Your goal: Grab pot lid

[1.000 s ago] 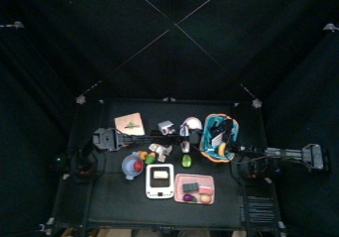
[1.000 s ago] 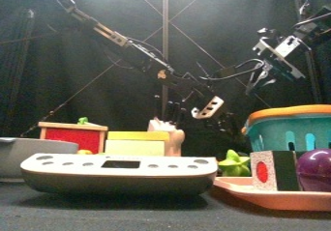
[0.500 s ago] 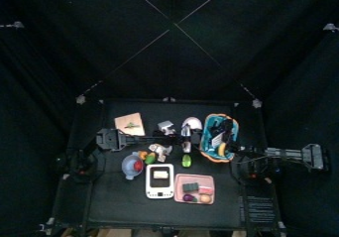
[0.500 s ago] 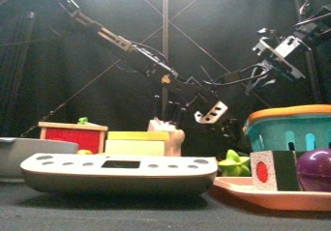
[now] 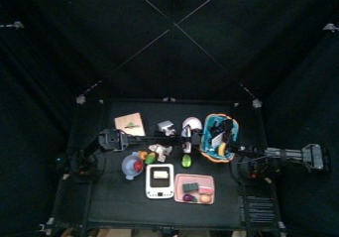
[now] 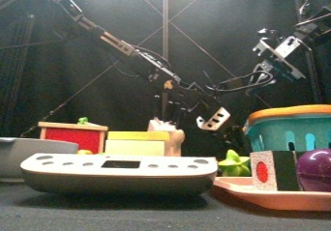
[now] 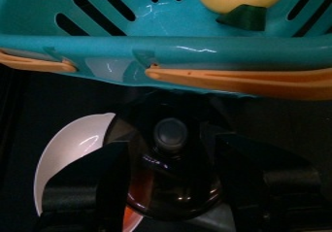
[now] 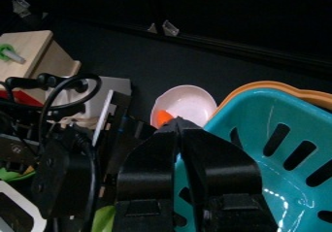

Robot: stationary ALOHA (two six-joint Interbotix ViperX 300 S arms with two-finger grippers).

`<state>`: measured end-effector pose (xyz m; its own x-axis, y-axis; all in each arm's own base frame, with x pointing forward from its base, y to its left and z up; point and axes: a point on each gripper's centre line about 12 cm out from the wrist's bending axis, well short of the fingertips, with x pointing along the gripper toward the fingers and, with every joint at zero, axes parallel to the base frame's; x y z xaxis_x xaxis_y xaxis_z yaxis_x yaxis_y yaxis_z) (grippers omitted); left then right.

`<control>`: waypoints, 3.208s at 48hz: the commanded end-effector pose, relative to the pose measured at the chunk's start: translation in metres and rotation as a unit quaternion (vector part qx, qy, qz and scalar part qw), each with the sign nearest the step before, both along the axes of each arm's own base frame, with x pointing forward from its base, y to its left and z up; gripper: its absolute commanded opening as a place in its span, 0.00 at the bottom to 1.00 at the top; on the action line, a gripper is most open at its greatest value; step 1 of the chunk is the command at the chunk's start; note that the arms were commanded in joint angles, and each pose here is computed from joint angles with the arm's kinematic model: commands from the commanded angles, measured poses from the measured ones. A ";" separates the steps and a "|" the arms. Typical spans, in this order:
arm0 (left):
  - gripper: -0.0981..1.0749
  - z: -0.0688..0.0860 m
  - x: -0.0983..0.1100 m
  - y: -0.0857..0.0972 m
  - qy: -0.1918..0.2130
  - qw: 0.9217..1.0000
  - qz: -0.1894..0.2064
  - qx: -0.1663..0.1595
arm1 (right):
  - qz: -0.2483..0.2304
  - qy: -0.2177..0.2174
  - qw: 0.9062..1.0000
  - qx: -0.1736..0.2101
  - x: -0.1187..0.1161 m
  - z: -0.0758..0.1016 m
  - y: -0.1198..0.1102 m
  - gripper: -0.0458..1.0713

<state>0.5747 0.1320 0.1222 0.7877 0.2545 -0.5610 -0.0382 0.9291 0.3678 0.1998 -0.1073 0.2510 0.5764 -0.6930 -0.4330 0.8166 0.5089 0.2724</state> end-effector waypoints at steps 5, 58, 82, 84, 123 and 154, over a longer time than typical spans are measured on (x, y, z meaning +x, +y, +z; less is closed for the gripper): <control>0.84 0.017 0.008 0.004 -0.023 1.000 0.002 0.005 | 0.000 -0.004 1.000 -0.003 0.001 0.003 -0.001 0.45; 0.83 0.013 0.009 0.005 -0.019 1.000 0.004 0.003 | -0.003 -0.003 1.000 -0.002 0.000 0.003 -0.002 0.45; 0.78 0.010 0.009 0.006 -0.012 1.000 0.009 0.005 | -0.003 -0.003 1.000 -0.002 0.000 0.003 -0.002 0.45; 0.77 0.011 0.009 0.006 -0.013 1.000 0.010 0.004 | -0.003 -0.003 1.000 -0.002 0.000 0.002 -0.002 0.45; 0.69 0.057 0.004 0.004 -0.036 0.999 0.021 0.009 | -0.004 -0.001 1.000 0.000 -0.001 0.000 -0.002 0.45; 0.69 0.085 -0.014 0.006 -0.035 0.998 0.055 -0.012 | 0.004 -0.003 1.000 0.002 0.000 0.000 0.000 0.45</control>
<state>0.5617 0.1367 0.1749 0.7571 0.3238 -0.5673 -0.1423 0.9294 0.3405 0.1984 -0.1073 0.2472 0.5760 -0.6882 -0.4411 0.8166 0.5083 0.2733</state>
